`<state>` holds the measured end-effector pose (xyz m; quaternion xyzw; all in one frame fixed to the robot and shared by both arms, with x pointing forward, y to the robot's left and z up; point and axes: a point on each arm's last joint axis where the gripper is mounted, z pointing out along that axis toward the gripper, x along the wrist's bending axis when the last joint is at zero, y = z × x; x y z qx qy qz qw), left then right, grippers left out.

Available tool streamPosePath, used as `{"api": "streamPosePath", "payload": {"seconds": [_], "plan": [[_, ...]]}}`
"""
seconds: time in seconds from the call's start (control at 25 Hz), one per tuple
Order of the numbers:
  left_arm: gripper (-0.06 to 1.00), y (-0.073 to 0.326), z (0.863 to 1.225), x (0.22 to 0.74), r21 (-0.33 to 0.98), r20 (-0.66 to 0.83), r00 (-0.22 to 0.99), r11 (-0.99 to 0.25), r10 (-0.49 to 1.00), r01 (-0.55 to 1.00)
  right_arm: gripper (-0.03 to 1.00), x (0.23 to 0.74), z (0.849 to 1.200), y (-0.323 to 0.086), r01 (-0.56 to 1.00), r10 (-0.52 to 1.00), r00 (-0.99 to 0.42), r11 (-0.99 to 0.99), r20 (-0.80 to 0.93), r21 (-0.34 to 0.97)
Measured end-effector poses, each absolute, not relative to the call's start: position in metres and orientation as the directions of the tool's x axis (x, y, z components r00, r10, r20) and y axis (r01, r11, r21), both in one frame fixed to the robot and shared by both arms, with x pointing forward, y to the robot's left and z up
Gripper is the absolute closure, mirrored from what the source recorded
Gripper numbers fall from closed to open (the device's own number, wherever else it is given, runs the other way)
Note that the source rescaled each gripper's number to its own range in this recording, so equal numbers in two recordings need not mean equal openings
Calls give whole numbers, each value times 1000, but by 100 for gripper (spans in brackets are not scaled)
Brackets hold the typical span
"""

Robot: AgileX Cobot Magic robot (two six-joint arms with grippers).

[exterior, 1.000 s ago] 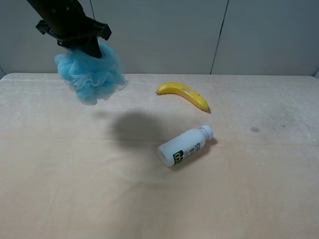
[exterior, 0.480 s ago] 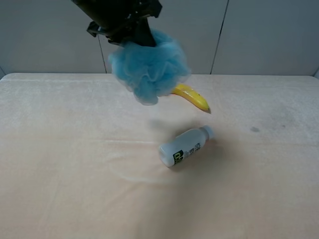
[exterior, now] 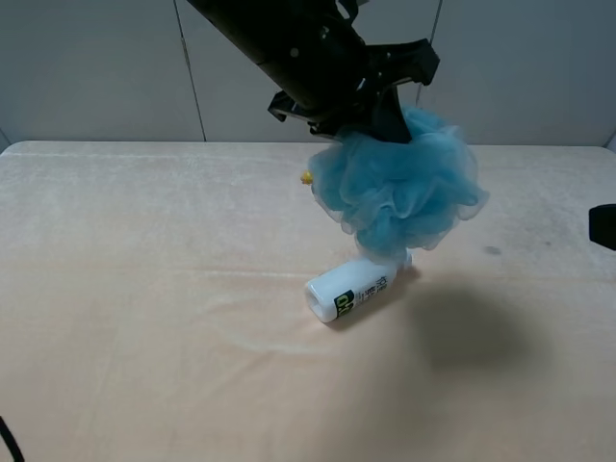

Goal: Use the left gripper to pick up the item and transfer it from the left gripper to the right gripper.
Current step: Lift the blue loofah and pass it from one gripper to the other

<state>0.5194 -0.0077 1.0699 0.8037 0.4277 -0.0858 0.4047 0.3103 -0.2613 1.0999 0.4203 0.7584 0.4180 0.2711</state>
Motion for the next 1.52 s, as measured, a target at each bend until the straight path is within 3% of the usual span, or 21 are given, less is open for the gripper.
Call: {"api": "streamPosePath", "payload": {"seconds": [0.4,1.36,1.44,1.52], "plan": [[90,-18,1078,511,555,-610,588,-244,532,796,-3,334,1098,-242,287,745,-646,441,-168,850],[92,-21,1082,511,571,-634,594,-219,495,791,-3,407,1064,-208,356,727,-677,458,-113,815],[93,-21,1083,511,577,-637,600,-218,484,787,1,408,1063,-207,356,723,-682,457,-107,815],[93,-22,1084,511,582,-637,605,-217,477,784,15,409,1063,-206,353,719,-686,459,-109,815]]}}
